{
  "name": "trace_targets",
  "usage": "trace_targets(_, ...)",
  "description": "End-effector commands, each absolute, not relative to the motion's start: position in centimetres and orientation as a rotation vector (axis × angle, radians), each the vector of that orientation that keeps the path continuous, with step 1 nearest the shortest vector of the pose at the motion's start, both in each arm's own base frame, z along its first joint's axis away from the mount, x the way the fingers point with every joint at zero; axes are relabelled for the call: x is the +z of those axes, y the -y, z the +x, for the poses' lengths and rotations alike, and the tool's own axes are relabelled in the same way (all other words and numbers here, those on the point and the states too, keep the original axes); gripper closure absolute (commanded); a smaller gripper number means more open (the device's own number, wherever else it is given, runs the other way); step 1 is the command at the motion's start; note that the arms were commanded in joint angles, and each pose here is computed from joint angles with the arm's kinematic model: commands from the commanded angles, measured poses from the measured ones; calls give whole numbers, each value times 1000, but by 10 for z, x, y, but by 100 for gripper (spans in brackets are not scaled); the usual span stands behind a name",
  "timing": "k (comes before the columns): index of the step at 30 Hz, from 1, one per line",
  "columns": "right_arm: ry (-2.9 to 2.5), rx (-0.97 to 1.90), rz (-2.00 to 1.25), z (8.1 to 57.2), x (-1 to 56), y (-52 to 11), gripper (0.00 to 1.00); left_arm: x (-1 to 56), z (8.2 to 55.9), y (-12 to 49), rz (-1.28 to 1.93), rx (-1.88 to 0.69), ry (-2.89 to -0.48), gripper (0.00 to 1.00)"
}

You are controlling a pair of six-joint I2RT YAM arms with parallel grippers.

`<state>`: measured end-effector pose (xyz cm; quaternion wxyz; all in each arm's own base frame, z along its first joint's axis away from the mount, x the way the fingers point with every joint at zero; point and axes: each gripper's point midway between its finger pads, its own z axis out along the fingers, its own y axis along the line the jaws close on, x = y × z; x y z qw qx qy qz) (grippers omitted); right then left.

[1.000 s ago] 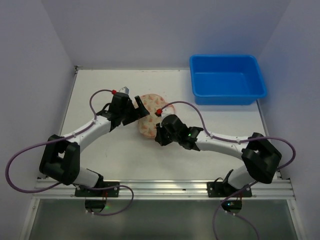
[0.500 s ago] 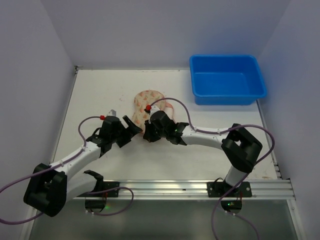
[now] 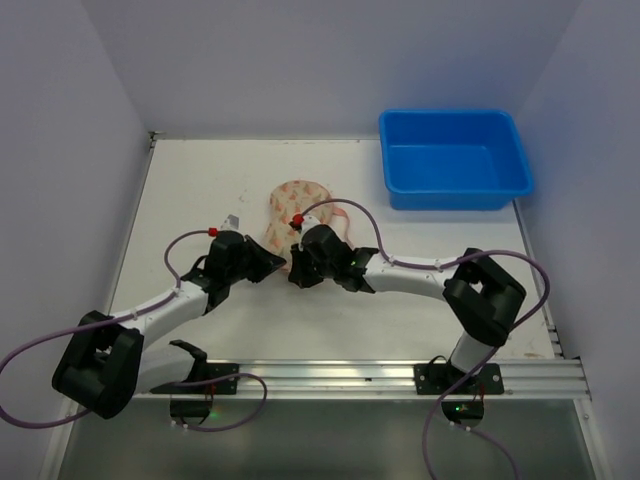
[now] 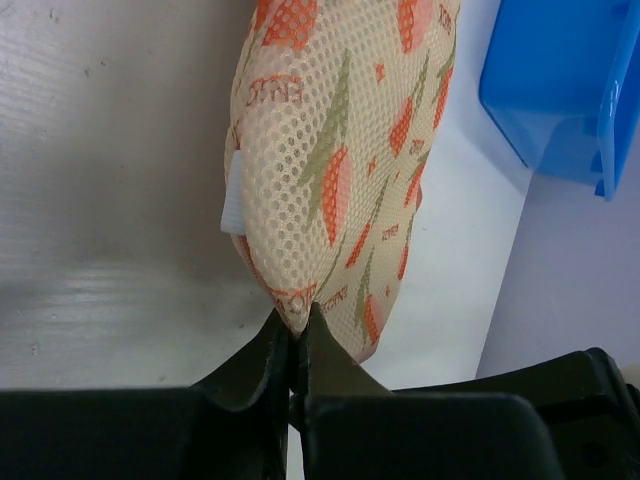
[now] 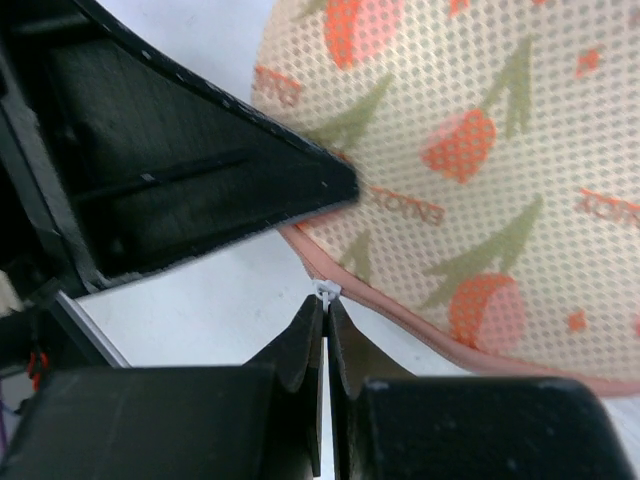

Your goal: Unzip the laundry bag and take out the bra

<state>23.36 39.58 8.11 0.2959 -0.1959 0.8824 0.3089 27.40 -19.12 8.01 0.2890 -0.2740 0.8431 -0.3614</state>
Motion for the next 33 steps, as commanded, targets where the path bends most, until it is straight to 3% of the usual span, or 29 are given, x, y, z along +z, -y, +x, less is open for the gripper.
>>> trace_targets(1, -2289, 755, -500, 243, 98, -373, 100, 91, 285, 189, -687, -942, -2203, 99)
trace_targets(10, -2434, 494, -182, 270, 73, -239, 100, 75, 285, 151, -577, -656, -2303, 100)
trace_targets(15, -2414, 606, -281, 263, 85, -257, 100, 85, 300, 146, -505, -587, -2318, 100)
trace_targets(17, -2413, 714, -349, 250, 90, -282, 100, 90, 310, 144, -484, -564, -2317, 95)
trace_targets(18, -2404, 746, -365, 251, 94, -297, 100, 102, 321, 146, -476, -572, -2291, 91)
trace_targets(19, -2405, 794, -398, 239, 97, -316, 100, 97, 327, 145, -486, -559, -2306, 81)
trace_targets(22, -2407, 875, -430, 230, 104, -366, 100, 104, 344, 158, -490, -625, -2313, 62)
trace_targets(24, -2379, 948, -431, 233, 115, -394, 100, 105, 345, 166, -501, -666, -2333, 33)
trace_targets(25, -2400, 958, -427, 232, 108, -403, 100, 106, 342, 165, -523, -669, -2340, 10)
trace_targets(26, -2395, 971, -430, 233, 108, -410, 100, 106, 339, 163, -544, -662, -2341, 2)
trace_targets(33, -2333, 994, -451, 253, 119, -438, 100, 101, 300, 148, -712, -698, -2303, 0)
